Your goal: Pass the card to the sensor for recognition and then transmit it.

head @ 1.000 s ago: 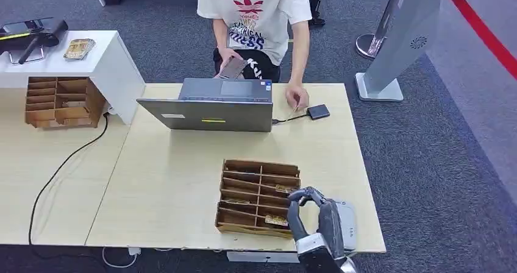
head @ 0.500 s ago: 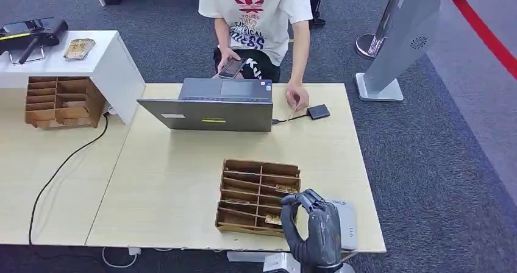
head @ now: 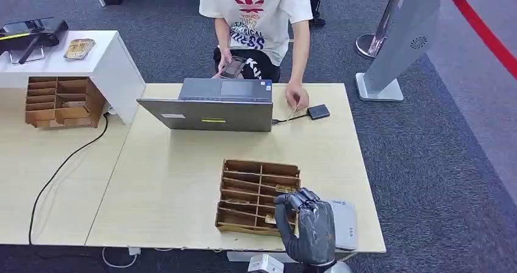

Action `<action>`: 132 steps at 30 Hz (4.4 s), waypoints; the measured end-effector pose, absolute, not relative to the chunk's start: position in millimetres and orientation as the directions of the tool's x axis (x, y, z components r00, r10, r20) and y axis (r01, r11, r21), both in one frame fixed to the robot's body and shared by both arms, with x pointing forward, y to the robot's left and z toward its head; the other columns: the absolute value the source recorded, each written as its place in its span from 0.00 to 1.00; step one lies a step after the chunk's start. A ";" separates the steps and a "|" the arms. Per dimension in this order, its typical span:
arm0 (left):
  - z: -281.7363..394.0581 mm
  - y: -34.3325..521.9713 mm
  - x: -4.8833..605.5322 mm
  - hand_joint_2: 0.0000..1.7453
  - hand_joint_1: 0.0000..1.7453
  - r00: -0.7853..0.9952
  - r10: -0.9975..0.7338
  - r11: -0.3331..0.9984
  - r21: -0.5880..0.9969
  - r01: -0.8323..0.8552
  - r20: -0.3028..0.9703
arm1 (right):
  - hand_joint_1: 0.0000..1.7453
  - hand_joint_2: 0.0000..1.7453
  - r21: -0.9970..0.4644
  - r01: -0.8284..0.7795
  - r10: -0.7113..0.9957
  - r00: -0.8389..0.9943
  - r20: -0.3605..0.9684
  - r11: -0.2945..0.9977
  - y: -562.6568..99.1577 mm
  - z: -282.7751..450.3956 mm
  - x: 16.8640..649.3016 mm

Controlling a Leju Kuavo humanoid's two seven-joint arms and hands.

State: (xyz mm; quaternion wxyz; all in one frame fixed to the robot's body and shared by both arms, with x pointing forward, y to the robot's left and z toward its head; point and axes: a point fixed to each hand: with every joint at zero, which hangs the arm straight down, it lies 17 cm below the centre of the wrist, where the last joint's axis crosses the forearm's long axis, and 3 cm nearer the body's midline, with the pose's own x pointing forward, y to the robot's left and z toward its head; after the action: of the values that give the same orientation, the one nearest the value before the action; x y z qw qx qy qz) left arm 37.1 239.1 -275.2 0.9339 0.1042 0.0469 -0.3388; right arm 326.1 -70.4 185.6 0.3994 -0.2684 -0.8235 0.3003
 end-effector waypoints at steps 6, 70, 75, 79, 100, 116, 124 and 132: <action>-275.3 238.5 36.4 1.00 0.00 0.788 -0.596 0.771 0.163 0.615 -0.156 | 0.47 1.00 -0.746 0.185 0.700 -0.541 0.466 0.640 -61.4 171.4 332.3; -275.9 236.8 29.2 1.00 0.00 0.829 -0.535 0.817 0.151 0.557 -0.161 | 0.51 1.00 -0.895 0.221 0.881 -0.376 0.289 0.388 -106.6 110.5 395.1; -275.9 236.6 29.1 1.00 0.00 0.831 -0.532 0.819 0.150 0.554 -0.162 | 0.53 1.00 -0.903 0.193 0.882 -0.367 0.295 0.383 -106.9 99.9 394.7; -275.9 236.6 29.0 1.00 0.00 0.832 -0.531 0.820 0.150 0.553 -0.162 | 0.78 1.00 -0.908 0.178 0.886 -0.356 0.299 0.378 -108.9 92.2 394.7; -275.9 237.0 29.1 1.00 0.00 0.838 -0.521 0.825 0.154 0.543 -0.162 | 0.99 1.00 -0.910 0.157 0.885 -0.345 0.313 0.383 -109.0 83.6 397.4; -276.0 236.6 29.0 1.00 0.00 0.844 -0.511 0.832 0.154 0.533 -0.161 | 1.00 1.00 -0.865 0.178 0.849 -0.363 0.385 0.469 -112.2 102.4 398.1; -276.3 235.0 28.7 1.00 0.00 0.859 -0.489 0.847 0.151 0.509 -0.154 | 1.00 1.00 -0.651 0.155 0.640 -0.448 0.625 0.743 -109.4 151.4 390.0; -276.3 233.9 28.8 1.00 0.00 0.865 -0.478 0.854 0.152 0.498 -0.151 | 1.00 1.00 -0.136 0.184 0.219 -0.576 0.788 0.974 -147.7 258.3 371.6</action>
State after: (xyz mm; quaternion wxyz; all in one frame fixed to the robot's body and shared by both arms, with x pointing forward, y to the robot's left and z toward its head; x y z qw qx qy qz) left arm 28.8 233.9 -276.3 0.9612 0.0932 0.0537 -0.2541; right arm 371.6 -147.7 258.3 0.4465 -0.1134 -0.8873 0.0196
